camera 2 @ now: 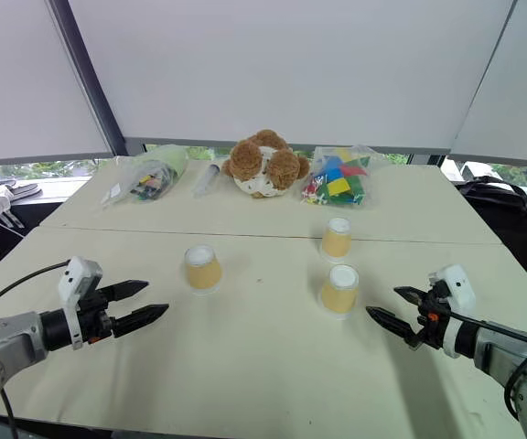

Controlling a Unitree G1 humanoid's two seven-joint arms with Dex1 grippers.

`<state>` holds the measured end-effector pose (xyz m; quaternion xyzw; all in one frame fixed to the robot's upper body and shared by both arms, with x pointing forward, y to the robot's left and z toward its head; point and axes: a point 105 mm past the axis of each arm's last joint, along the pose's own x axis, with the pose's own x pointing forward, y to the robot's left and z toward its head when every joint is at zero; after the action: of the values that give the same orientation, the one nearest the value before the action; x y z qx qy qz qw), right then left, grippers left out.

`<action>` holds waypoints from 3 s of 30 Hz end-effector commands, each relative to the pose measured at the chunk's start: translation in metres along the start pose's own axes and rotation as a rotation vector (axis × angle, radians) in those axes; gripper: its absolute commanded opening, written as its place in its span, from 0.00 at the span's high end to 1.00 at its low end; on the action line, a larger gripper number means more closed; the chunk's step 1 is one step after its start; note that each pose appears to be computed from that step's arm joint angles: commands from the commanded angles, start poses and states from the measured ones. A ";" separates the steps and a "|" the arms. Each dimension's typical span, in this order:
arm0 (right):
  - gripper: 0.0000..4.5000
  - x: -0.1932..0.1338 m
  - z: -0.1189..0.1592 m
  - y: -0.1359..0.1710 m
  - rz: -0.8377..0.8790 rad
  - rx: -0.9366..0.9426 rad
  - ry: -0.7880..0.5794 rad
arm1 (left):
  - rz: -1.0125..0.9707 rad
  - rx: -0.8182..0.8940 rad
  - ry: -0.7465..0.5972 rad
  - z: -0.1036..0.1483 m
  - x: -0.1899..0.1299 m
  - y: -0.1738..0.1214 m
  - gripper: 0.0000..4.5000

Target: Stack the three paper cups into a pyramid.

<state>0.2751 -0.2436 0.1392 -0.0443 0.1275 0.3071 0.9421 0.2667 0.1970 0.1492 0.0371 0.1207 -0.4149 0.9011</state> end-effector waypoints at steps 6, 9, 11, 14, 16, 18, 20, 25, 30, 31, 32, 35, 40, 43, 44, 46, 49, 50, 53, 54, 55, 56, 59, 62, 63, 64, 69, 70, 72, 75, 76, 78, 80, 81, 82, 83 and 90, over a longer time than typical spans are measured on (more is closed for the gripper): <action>0.00 0.021 0.030 0.020 0.090 -0.051 -0.080 | -0.176 0.113 0.034 0.012 0.012 -0.035 0.00; 0.00 0.032 0.028 0.018 0.109 -0.043 -0.077 | -0.191 0.124 0.019 0.017 0.017 -0.043 0.00; 0.00 0.037 0.026 0.018 0.122 -0.037 -0.075 | -0.190 0.125 0.014 0.019 0.017 -0.045 0.00; 0.00 0.045 0.023 0.017 0.133 -0.030 -0.073 | -0.179 0.125 0.015 0.018 0.016 -0.047 0.00; 0.00 0.049 0.021 0.015 0.134 -0.030 -0.072 | -0.172 0.124 0.014 0.018 0.016 -0.048 0.00; 0.00 0.052 0.021 0.013 0.135 -0.030 -0.076 | -0.166 0.119 0.013 0.018 0.016 -0.049 0.00; 0.00 0.055 0.022 0.013 0.143 -0.033 -0.085 | -0.159 0.113 0.015 0.016 0.016 -0.049 0.00; 0.40 0.058 0.025 0.016 0.156 -0.042 -0.103 | -0.150 0.102 0.028 0.012 0.015 -0.051 0.00; 0.48 0.060 0.029 0.019 0.159 -0.056 -0.106 | -0.147 0.100 0.035 0.010 0.014 -0.050 0.00; 0.48 0.062 0.035 0.024 0.177 -0.068 -0.114 | -0.146 0.101 0.036 0.010 0.014 -0.049 0.00; 0.48 0.064 0.041 0.029 0.196 -0.077 -0.123 | -0.144 0.102 0.036 0.010 0.013 -0.048 0.00; 0.48 0.078 0.066 0.055 0.287 -0.065 -0.177 | -0.137 0.105 0.034 0.013 0.013 -0.045 0.00; 0.48 0.115 0.070 0.080 0.333 -0.110 -0.154 | -0.111 0.117 0.049 0.008 0.011 -0.041 0.00; 0.48 0.130 0.065 0.093 0.381 -0.124 -0.124 | -0.104 0.116 0.045 0.007 0.010 -0.044 0.00; 0.48 0.134 0.064 0.095 0.389 -0.125 -0.119 | -0.101 0.116 0.046 0.006 0.009 -0.045 0.00; 0.48 0.141 0.061 0.095 0.392 -0.149 -0.101 | -0.089 0.117 0.046 0.005 0.008 -0.047 0.00; 0.48 0.146 0.055 0.094 0.403 -0.177 -0.066 | -0.078 0.113 0.042 0.003 0.007 -0.050 0.00; 0.37 0.147 0.053 0.093 0.409 -0.187 -0.052 | -0.076 0.111 0.041 0.003 0.007 -0.051 0.00; 0.06 0.148 0.050 0.093 0.434 -0.203 -0.036 | -0.066 0.103 0.039 0.001 0.005 -0.053 0.00; 0.02 0.148 0.052 0.093 0.435 -0.204 -0.043 | -0.063 0.099 0.038 0.000 0.005 -0.053 0.00; 0.02 0.147 0.055 0.094 0.442 -0.211 -0.053 | -0.061 0.097 0.036 -0.001 0.005 -0.053 0.00; 0.02 0.145 0.059 0.095 0.447 -0.220 -0.067 | -0.060 0.096 0.035 -0.001 0.005 -0.054 0.00; 0.02 0.135 0.075 0.094 0.443 -0.234 -0.131 | -0.060 0.093 0.030 0.000 0.005 -0.053 0.00; 0.02 0.118 0.089 0.091 0.432 -0.217 -0.175 | -0.060 0.093 0.027 0.001 0.006 -0.052 0.00; 0.02 0.111 0.094 0.087 0.417 -0.199 -0.193 | -0.062 0.093 0.021 0.003 0.006 -0.051 0.00; 0.02 0.104 0.099 0.083 0.400 -0.180 -0.209 | -0.064 0.093 0.013 0.005 0.007 -0.050 0.00; 0.02 0.088 0.121 0.016 0.081 -0.102 -0.339 | -0.109 0.110 -0.043 0.025 0.015 -0.054 0.00; 0.02 0.091 0.118 0.003 0.013 -0.109 -0.339 | -0.126 0.129 -0.039 0.027 0.018 -0.057 0.00; 0.02 0.097 0.114 -0.010 -0.048 -0.123 -0.336 | -0.143 0.146 -0.035 0.030 0.020 -0.059 0.00; 0.02 0.111 0.101 -0.034 -0.158 -0.138 -0.311 | -0.151 0.158 -0.058 0.039 0.023 -0.060 0.00; 0.02 0.115 0.098 -0.038 -0.177 -0.136 -0.308 | -0.152 0.161 -0.060 0.040 0.023 -0.060 0.00; 0.02 0.125 0.093 -0.050 -0.225 -0.117 -0.303 | -0.143 0.173 -0.055 0.040 0.023 -0.059 0.00; 0.02 0.131 0.091 -0.056 -0.249 -0.114 -0.299 | -0.122 0.192 -0.048 0.040 0.023 -0.057 0.00; 0.02 0.134 0.091 -0.057 -0.252 -0.113 -0.299 | -0.110 0.202 -0.046 0.039 0.022 -0.055 0.00; 0.02 0.137 0.089 -0.058 -0.259 -0.111 -0.291 | -0.087 0.226 -0.041 0.038 0.022 -0.052 0.00; 0.02 0.140 0.087 -0.059 -0.261 -0.107 -0.286 | -0.068 0.246 -0.036 0.037 0.022 -0.049 0.00; 0.02 0.152 0.083 -0.057 -0.234 -0.026 -0.291 | -0.042 0.240 -0.046 0.032 0.017 -0.045 0.00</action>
<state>0.4419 -0.1906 0.1557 -0.0322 0.0163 0.2004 0.9791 0.2499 0.1476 0.1695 0.1215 0.0700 -0.4502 0.8819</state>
